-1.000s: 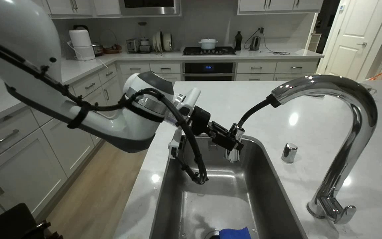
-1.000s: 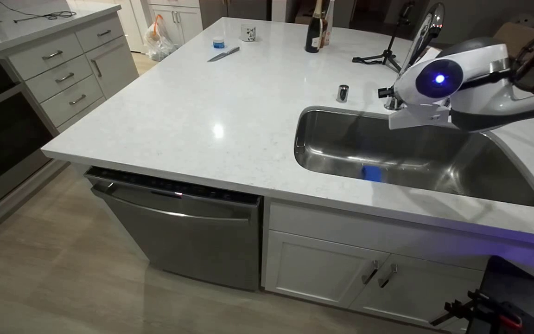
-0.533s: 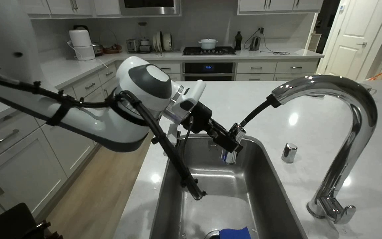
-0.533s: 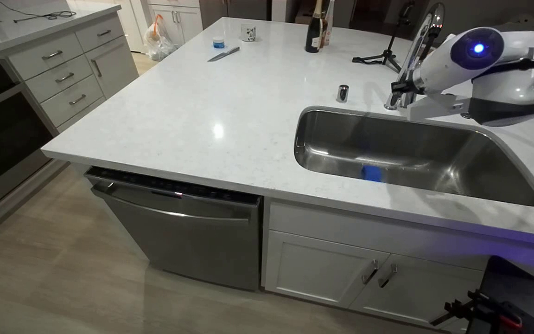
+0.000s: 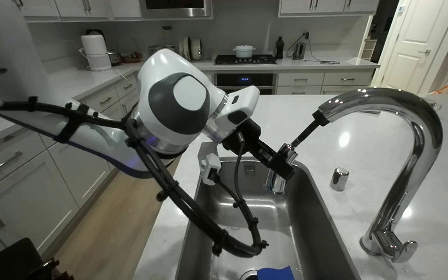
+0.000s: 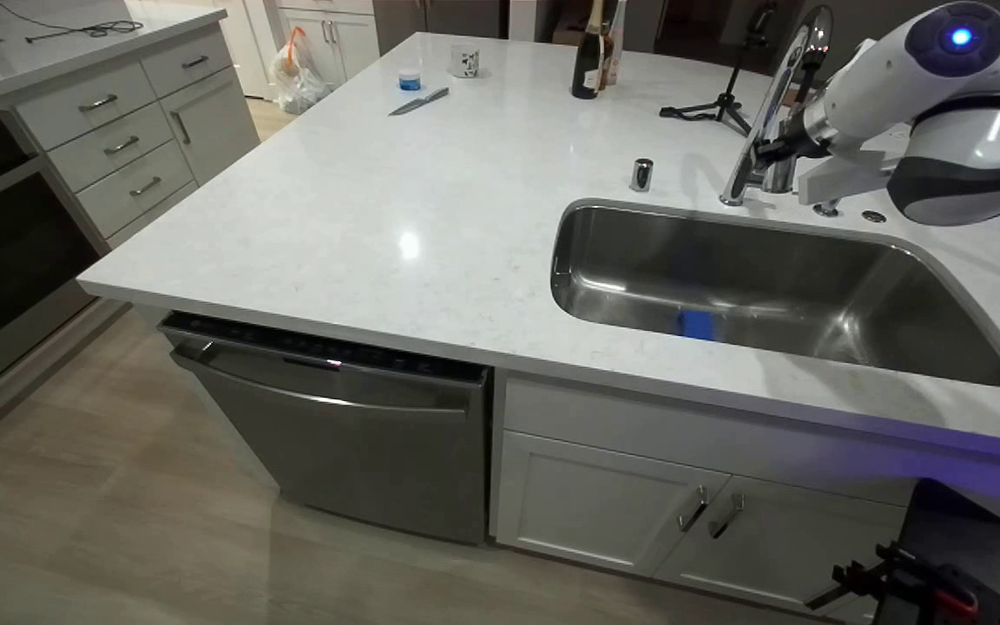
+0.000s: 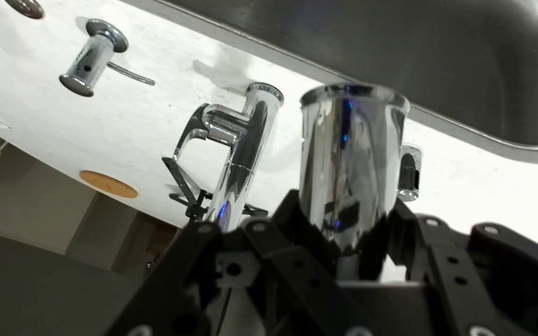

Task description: Push back the extendable spout

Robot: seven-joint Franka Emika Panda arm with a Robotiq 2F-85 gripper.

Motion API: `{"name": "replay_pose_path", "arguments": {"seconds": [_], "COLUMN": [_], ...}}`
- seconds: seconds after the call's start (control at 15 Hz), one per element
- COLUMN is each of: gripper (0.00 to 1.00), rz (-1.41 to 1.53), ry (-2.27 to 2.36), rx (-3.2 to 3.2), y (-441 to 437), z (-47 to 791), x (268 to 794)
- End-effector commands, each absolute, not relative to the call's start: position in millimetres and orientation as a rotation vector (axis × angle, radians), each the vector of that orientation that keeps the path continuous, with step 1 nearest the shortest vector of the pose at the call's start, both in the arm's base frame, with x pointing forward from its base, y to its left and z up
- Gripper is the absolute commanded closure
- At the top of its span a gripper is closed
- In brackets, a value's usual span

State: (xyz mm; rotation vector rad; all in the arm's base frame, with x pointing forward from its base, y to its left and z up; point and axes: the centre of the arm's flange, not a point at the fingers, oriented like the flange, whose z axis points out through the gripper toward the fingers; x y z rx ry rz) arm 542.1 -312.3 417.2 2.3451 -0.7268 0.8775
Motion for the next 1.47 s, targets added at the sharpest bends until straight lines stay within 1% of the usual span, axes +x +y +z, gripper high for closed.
{"name": "replay_pose_path", "arguments": {"seconds": [0.0,0.33,0.8,1.4], "gripper": [0.83,0.83,0.83,0.83], "rz": [0.888,0.966,0.980,1.000], "ry": [-0.626,-0.550,-0.464,-0.469], "rx": [2.419,2.381,2.429,2.534], "y": [-328.8,-346.2,-352.5,-354.4], "z": [438.9,441.8,439.5,470.3], "x": [539.7,546.6,563.8,573.0]}}
